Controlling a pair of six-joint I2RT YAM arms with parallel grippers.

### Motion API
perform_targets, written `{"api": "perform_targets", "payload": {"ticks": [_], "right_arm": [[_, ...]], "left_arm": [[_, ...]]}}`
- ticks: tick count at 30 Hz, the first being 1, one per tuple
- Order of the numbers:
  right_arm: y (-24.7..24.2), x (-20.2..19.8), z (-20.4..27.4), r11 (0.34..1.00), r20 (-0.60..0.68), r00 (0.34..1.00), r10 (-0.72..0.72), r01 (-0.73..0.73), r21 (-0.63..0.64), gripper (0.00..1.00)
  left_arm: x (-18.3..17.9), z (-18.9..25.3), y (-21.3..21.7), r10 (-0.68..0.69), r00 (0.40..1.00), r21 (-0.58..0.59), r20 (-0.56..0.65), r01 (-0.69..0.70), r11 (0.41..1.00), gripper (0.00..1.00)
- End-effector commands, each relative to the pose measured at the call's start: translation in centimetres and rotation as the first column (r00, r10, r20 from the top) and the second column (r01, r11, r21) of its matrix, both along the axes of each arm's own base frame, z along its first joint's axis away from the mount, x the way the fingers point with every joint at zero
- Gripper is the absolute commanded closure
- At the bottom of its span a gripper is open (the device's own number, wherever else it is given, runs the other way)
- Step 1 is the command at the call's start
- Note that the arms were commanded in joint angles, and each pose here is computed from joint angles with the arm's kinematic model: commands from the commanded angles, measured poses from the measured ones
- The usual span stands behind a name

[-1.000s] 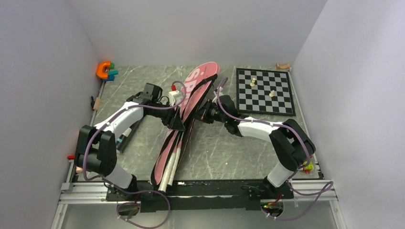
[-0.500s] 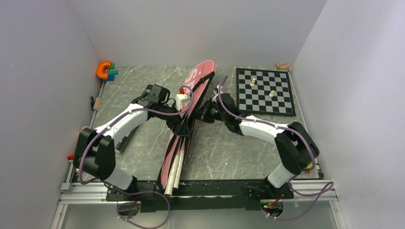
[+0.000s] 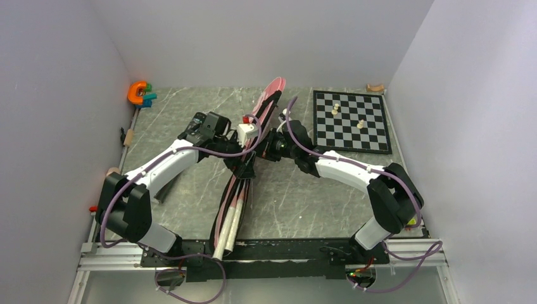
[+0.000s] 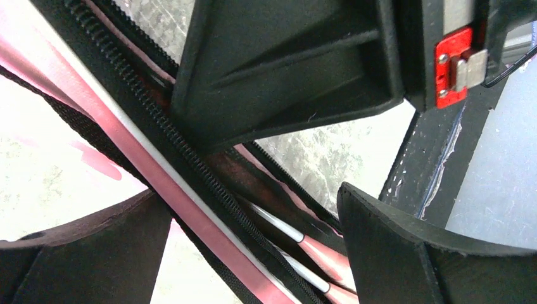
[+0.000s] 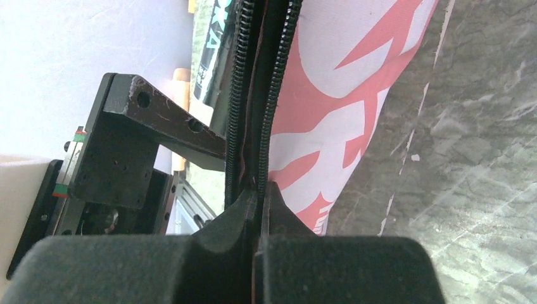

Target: Pack up the badminton gear

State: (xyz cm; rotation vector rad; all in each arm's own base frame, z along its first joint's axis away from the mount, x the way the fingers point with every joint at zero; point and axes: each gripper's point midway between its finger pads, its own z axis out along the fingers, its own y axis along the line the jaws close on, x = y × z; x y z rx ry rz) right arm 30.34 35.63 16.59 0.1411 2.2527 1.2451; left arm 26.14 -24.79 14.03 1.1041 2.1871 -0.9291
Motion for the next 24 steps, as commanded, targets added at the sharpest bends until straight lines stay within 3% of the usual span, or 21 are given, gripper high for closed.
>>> {"api": "perform_targets", "payload": {"ticks": [1, 5, 9, 10, 14, 16, 20, 22, 24], "right_arm": [[1.8, 0.7, 7.5, 0.99, 0.151, 0.988, 0.01, -0.031, 0.135, 1.0], [2.3, 0.6, 7.5, 0.989, 0.144, 0.99, 0.015, -0.035, 0.141, 1.0], [2.6, 0.4, 8.1, 0.988, 0.138, 0.99, 0.016, -0.038, 0.153, 1.0], [2.5, 0.4, 8.4, 0.987, 0.14, 0.99, 0.013, -0.035, 0.159, 1.0], [2.3, 0.3, 9.4, 0.986, 0.15, 0.989, -0.002, -0.024, 0.166, 1.0], [2.2, 0.4, 9.7, 0.985, 0.151, 0.989, -0.01, -0.016, 0.169, 1.0], [2.2, 0.1, 10.3, 0.982, 0.154, 0.988, -0.001, -0.028, 0.185, 1.0], [2.1, -0.1, 10.4, 0.984, 0.153, 0.988, 0.002, -0.03, 0.177, 1.0], [1.5, -0.2, 10.4, 0.987, 0.162, 0.987, -0.006, -0.021, 0.161, 0.88]], "left_arm": [[-0.7, 2.2, -1.7, -0.047, 0.999, -0.069, 0.025, 0.049, 0.996, 0.01], [-1.3, 1.7, -1.7, -0.062, 0.997, -0.045, 0.048, 0.064, 0.997, 0.01], [-1.6, -0.4, -1.2, -0.079, 0.991, 0.055, 0.108, 0.073, 0.996, 0.01], [-1.7, -1.1, -1.0, -0.086, 0.989, 0.085, 0.119, 0.076, 0.993, 0.08], [-1.1, -1.6, -0.4, -0.084, 0.985, 0.142, 0.153, 0.062, 0.988, 0.55], [-0.7, -1.2, -0.2, -0.077, 0.982, 0.157, 0.171, 0.05, 0.986, 0.74], [-0.3, -0.7, 0.4, -0.065, 0.981, 0.194, 0.181, 0.029, 0.981, 0.87], [-0.4, -0.5, 0.6, -0.065, 0.982, 0.203, 0.175, 0.029, 0.979, 1.0], [-0.4, 0.2, 0.6, -0.058, 0.983, 0.194, 0.177, 0.023, 0.981, 1.0]]}}
